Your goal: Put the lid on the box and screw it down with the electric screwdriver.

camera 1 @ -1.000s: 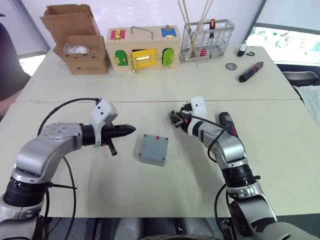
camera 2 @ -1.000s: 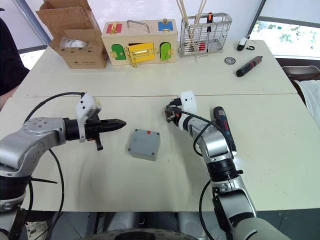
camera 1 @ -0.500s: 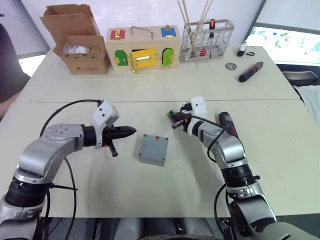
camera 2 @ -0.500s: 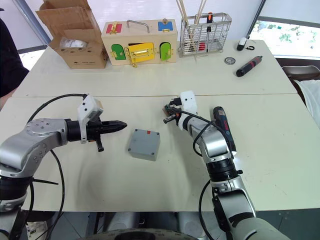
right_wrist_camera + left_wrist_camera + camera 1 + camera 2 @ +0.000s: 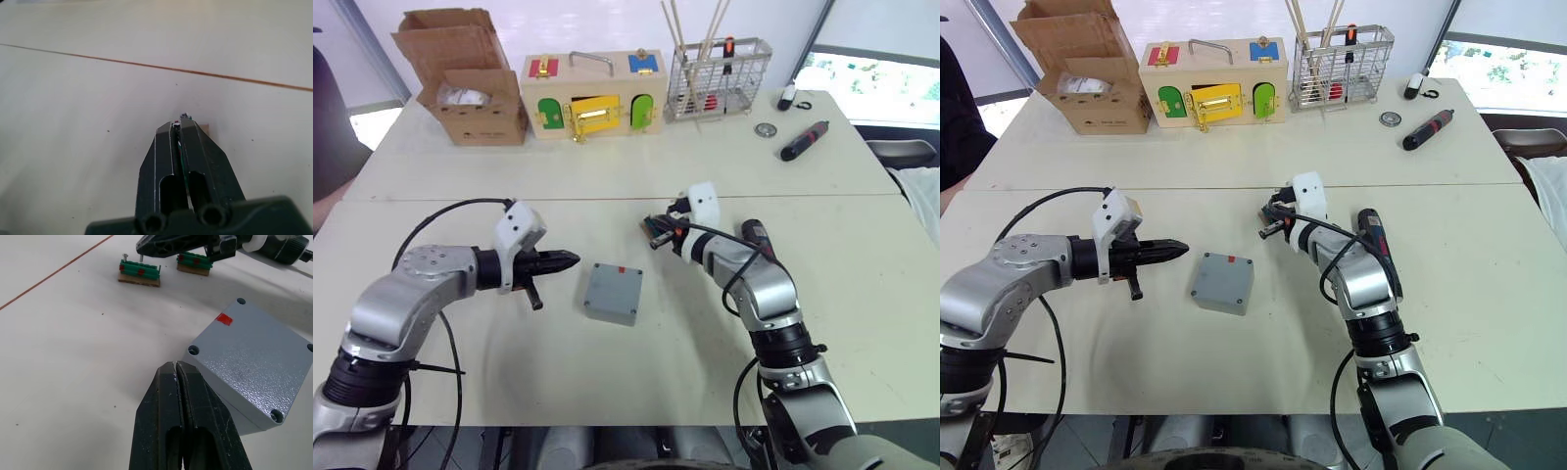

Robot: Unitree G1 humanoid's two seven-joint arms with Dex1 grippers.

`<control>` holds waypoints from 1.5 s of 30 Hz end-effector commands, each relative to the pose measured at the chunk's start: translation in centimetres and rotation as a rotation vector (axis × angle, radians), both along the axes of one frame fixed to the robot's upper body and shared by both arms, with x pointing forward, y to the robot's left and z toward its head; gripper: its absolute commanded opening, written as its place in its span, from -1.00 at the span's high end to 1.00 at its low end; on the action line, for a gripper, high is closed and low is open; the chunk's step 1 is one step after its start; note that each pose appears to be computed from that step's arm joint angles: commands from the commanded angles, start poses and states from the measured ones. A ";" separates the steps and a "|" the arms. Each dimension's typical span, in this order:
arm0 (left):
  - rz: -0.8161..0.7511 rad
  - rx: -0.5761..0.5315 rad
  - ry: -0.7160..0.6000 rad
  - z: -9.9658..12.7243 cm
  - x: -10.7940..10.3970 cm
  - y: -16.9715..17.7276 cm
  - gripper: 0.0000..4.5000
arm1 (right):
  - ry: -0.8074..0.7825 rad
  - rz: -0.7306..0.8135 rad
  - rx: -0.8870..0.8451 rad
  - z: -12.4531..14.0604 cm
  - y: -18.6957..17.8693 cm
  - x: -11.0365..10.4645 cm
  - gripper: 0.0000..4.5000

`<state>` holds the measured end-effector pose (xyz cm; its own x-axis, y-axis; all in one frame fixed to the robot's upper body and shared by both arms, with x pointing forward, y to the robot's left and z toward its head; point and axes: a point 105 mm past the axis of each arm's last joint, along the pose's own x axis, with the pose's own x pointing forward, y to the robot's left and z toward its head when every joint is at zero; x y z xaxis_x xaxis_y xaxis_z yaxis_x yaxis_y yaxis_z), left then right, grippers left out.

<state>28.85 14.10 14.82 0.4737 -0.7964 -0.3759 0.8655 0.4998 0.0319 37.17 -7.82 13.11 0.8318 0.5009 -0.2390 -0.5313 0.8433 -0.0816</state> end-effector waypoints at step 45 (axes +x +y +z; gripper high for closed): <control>-0.277 0.133 -0.042 2.0 -2.5 -1.6 1.00 | -0.031 0.481 -0.031 1.8 1.1 -9.4 0.98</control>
<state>26.29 12.50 16.28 0.2502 -0.8417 -0.4785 0.9673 0.2379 0.0875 27.76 -7.01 14.03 0.5146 0.8123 -0.2745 -0.8557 0.5069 -0.1043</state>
